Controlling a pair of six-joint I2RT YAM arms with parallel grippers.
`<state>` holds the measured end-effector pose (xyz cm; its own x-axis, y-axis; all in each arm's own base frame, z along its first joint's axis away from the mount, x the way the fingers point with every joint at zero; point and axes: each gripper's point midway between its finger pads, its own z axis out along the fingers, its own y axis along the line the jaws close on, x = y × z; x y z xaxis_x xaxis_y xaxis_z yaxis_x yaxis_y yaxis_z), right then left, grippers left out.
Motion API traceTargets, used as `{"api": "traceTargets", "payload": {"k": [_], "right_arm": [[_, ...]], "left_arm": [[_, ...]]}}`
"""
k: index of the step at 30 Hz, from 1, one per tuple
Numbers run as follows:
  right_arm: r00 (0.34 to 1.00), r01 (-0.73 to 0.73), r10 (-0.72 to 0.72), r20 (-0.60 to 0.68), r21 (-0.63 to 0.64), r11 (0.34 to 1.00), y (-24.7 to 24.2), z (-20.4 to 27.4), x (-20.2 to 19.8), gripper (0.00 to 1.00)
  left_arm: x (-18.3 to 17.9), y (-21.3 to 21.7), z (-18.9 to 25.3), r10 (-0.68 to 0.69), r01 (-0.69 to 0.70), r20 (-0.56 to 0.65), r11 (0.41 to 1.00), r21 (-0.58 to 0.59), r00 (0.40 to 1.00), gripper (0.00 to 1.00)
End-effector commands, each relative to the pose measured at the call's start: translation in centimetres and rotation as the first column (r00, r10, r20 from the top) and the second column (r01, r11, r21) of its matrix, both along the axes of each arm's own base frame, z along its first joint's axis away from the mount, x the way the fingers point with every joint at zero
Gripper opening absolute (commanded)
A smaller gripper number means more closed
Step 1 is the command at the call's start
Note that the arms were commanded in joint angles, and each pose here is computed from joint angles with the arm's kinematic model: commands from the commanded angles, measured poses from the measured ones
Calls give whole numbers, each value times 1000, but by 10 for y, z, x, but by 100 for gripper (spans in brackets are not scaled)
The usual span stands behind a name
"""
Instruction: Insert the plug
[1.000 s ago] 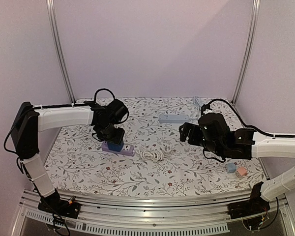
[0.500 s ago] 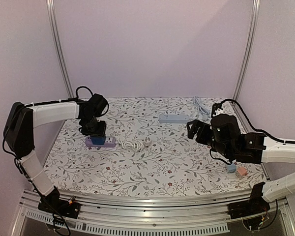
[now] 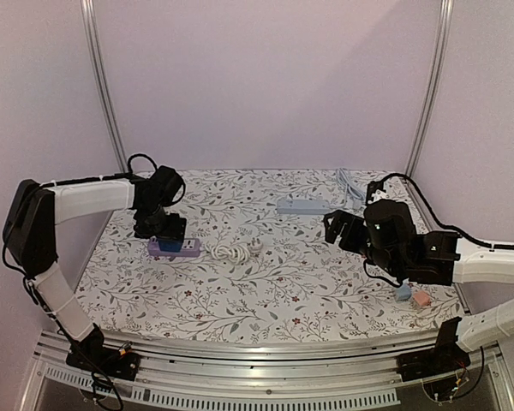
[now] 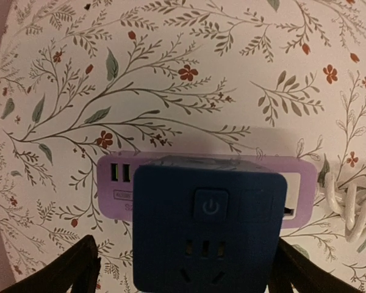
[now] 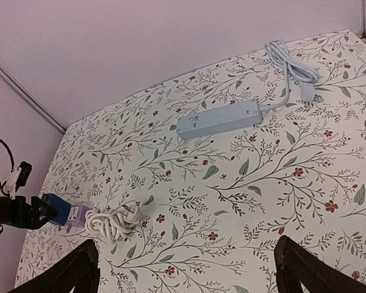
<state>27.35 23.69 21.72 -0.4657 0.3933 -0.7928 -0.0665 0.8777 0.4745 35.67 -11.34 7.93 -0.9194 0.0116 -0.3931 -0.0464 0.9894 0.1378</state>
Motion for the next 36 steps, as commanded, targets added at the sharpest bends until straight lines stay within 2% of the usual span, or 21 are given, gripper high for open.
{"api": "traceTargets", "payload": {"k": [1,9,16,21,26,28,31,36], "right_arm": [[1000,-4,4,1,-17,1000,3,-2,3,99],[1000,11,-11,2,-37,999,3,-5,6,99],[1000,21,-22,-13,-85,996,6,-12,11,99],[996,56,-65,-69,-118,991,3,-24,17,99],[967,105,-138,-215,-161,981,-7,-39,15,99],[942,139,-193,-274,-205,969,-21,-43,10,99],[895,202,-262,-361,-197,959,-42,-49,2,99],[801,268,-311,-512,-157,950,-82,-78,-7,99]], "left_arm": [[-1,6,25,6,-5,52,1000,-19,999,99],[-5,-2,80,-18,26,213,999,-34,977,99],[-24,-64,112,-166,198,372,979,-50,913,99],[-41,-120,113,-297,370,431,924,-96,852,100],[-65,-180,108,-464,573,465,811,-119,754,99],[-79,-205,102,-530,655,482,744,-130,698,100],[-94,-235,99,-578,739,522,654,-163,627,98],[-118,-286,96,-644,862,592,466,-199,484,96]]}}
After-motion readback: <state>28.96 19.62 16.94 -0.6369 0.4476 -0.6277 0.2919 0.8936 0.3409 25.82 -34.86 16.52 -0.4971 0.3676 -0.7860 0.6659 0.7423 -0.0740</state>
